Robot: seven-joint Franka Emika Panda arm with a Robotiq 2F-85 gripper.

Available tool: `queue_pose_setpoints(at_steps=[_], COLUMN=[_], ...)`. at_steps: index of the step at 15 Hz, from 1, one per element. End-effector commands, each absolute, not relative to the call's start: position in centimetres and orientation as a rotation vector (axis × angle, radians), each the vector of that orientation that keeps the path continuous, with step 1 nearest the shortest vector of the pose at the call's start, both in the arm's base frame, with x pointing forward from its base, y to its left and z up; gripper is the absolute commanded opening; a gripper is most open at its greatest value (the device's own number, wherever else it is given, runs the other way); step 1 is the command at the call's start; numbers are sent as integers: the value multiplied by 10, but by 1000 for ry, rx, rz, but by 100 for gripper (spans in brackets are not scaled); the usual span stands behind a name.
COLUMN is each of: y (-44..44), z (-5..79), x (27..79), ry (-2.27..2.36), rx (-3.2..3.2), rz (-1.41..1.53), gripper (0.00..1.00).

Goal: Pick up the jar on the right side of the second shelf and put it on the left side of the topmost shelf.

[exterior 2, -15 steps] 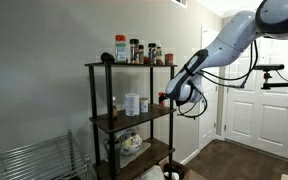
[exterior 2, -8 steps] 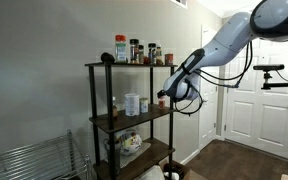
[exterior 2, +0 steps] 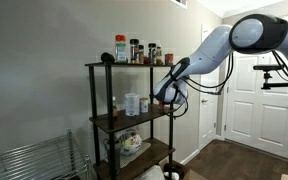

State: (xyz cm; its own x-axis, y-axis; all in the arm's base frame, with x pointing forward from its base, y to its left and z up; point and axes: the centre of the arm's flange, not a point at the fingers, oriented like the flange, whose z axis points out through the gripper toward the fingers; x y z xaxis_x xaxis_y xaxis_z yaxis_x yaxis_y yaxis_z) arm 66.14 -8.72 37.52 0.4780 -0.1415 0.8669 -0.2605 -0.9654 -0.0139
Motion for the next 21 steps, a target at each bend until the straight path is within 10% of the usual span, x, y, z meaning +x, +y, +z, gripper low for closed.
queue_pose_setpoints(at_steps=[1,21], y=[-88,-105], z=[354,341], x=[666,670], ry=[-500,-915], rx=[2533,2286], rz=[1566,1569], gripper=[100,100])
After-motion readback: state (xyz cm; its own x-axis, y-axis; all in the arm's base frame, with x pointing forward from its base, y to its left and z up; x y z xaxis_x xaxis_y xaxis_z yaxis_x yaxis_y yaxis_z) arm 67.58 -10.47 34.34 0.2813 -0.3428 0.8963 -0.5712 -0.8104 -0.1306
